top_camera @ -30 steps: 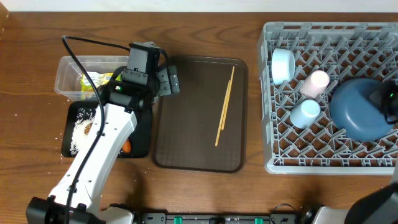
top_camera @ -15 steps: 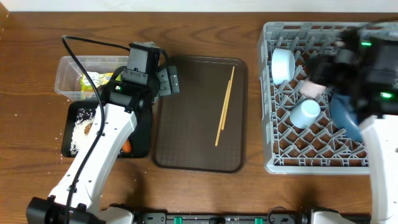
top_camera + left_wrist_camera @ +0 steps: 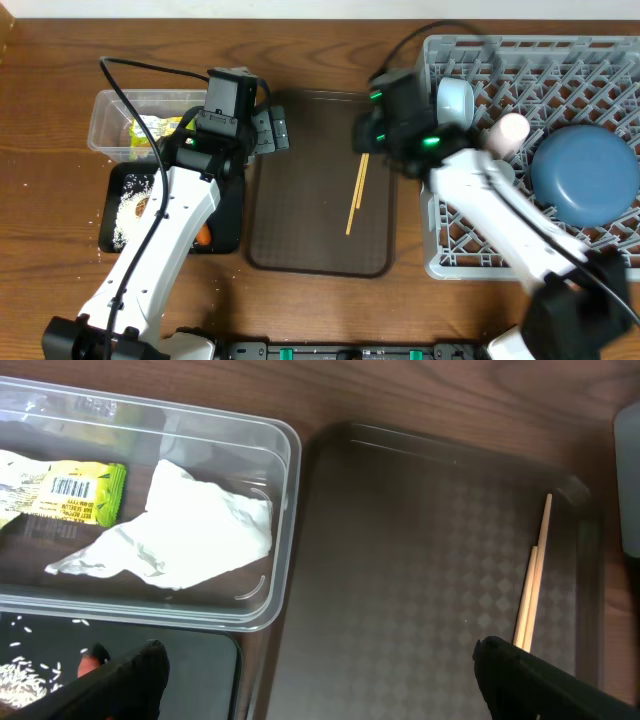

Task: Sort waste into correct bins and load items into the dishwasher rack
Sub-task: 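Move the right gripper left over the chopsticks on the brown tray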

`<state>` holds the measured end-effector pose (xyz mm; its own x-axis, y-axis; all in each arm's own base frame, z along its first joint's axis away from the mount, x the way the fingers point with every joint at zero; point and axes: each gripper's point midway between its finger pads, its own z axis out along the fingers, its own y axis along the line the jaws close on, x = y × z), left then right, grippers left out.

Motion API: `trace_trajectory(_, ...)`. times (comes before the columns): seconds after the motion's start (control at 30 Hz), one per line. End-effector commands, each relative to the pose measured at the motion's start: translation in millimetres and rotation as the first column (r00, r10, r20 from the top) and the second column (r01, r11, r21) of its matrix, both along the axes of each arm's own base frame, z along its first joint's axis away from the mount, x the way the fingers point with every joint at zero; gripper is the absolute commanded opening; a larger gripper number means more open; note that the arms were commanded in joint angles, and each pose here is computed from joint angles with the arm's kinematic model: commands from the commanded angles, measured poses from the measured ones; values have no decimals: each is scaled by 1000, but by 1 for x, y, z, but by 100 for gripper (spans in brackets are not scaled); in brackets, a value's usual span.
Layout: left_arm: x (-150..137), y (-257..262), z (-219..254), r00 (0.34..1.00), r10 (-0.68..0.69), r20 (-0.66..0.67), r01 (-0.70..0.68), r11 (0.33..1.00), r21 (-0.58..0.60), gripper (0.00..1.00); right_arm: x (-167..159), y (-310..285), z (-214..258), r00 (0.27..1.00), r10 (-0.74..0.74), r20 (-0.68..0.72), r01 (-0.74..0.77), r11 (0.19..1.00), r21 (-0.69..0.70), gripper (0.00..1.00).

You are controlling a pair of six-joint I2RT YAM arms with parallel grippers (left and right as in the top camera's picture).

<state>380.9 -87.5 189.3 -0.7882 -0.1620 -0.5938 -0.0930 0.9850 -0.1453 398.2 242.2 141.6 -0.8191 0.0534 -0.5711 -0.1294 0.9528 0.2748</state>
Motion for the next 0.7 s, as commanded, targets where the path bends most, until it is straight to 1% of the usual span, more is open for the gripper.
trace_trajectory(0.0, 1, -1, 2, 1000, -12, 3, 12, 1000, 7, 98, 12, -2, -27, 992, -119, 43, 123, 986, -113, 7)
trace_trajectory(0.1, 1, -1, 2, 1000, -12, 3, 12, 1000, 7, 98, 12, 14, -65, 995, -94, 16, 96, 984, -152, 8)
trace_trajectory(0.27, 1, -1, 2, 1000, -12, 3, 12, 1000, 7, 98, 13, 17, -104, 995, -91, -28, 84, 978, -191, 8)
trace_trajectory(0.33, 1, -1, 2, 1000, -12, 3, 12, 1000, 7, 98, 12, 15, -111, 995, -93, -40, 83, 976, -201, 7)
trace_trajectory(0.47, 1, -1, 2, 1000, -12, 3, 12, 1000, 7, 98, 9, 13, -113, 994, -94, -52, 81, 974, -211, 10)
trace_trajectory(0.67, 1, -1, 2, 1000, -12, 3, 12, 1000, 7, 98, 3, 6, -118, 988, -127, -88, 104, 969, -225, 10)
